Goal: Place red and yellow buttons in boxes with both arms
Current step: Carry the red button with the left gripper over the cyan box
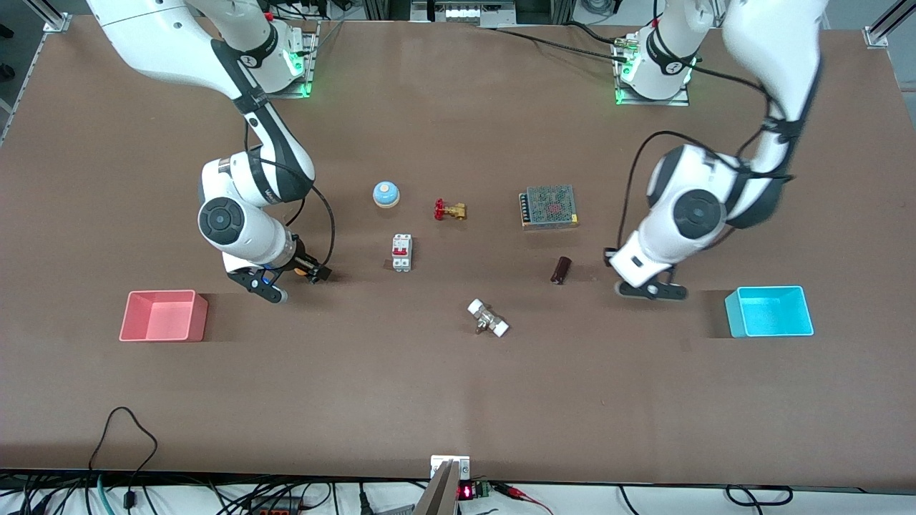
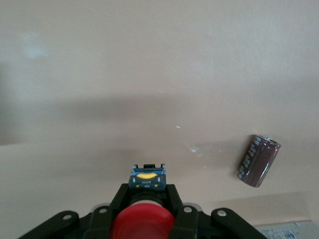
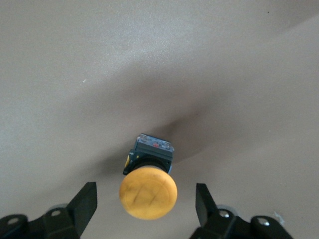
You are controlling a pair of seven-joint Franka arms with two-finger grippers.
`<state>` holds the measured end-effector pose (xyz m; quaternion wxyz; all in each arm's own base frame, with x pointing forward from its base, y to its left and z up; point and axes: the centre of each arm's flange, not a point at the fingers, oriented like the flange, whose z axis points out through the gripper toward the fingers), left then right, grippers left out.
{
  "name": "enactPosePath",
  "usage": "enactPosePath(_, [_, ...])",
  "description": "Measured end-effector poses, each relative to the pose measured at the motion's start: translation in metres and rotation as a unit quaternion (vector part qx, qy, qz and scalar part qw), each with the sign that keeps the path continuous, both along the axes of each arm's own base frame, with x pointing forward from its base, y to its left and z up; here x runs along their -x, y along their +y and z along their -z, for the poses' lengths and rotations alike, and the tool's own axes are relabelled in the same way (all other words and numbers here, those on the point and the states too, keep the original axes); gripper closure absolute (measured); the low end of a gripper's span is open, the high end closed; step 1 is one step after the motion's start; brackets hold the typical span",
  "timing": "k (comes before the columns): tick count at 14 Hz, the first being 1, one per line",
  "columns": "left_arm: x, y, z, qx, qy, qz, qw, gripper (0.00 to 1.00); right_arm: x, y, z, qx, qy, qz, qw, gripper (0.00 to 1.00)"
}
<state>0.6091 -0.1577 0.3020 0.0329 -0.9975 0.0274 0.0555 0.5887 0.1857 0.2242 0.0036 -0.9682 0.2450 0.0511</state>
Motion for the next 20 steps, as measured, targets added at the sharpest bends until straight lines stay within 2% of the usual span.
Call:
enactPosePath(4, [-0.041, 0.040, -0.067, -0.049, -0.025, 0.001, 0.999, 0.65, -0.002, -0.002, -0.001, -0.001, -0.004, 0.002, 1.000, 0.12])
enactPosePath(8, [-0.061, 0.126, -0.075, -0.054, -0.023, 0.045, 0.997, 0.65, -0.003, -0.005, -0.001, 0.000, -0.005, 0.003, 1.000, 0.12])
enactPosePath(10, [-0.064, 0.189, -0.063, -0.050, -0.010, 0.038, 0.998, 0.65, -0.004, -0.005, 0.000, 0.000, -0.006, 0.004, 1.000, 0.13])
enactPosePath(12, [-0.068, 0.244, -0.042, -0.044, -0.018, 0.015, 0.999, 0.65, -0.004, -0.005, 0.002, 0.000, -0.006, 0.004, 1.000, 0.30])
enactPosePath(13, [-0.070, 0.266, -0.030, -0.036, -0.023, 0.000, 0.999, 0.65, -0.003, -0.005, 0.002, 0.000, -0.006, 0.003, 1.000, 0.30])
enactPosePath(14, [-0.071, 0.284, -0.018, -0.022, -0.024, -0.014, 0.999, 0.65, -0.003, -0.005, 0.003, 0.000, -0.006, 0.003, 1.000, 0.38])
enactPosePath(16, [-0.070, 0.299, 0.004, 0.008, -0.016, -0.029, 0.999, 0.65, -0.003, -0.005, 0.003, 0.001, -0.006, 0.001, 1.000, 0.60])
enactPosePath(20, [-0.071, 0.304, 0.040, 0.023, -0.007, -0.026, 0.999, 0.65, -0.003, -0.005, 0.004, 0.001, -0.005, -0.001, 1.000, 0.63])
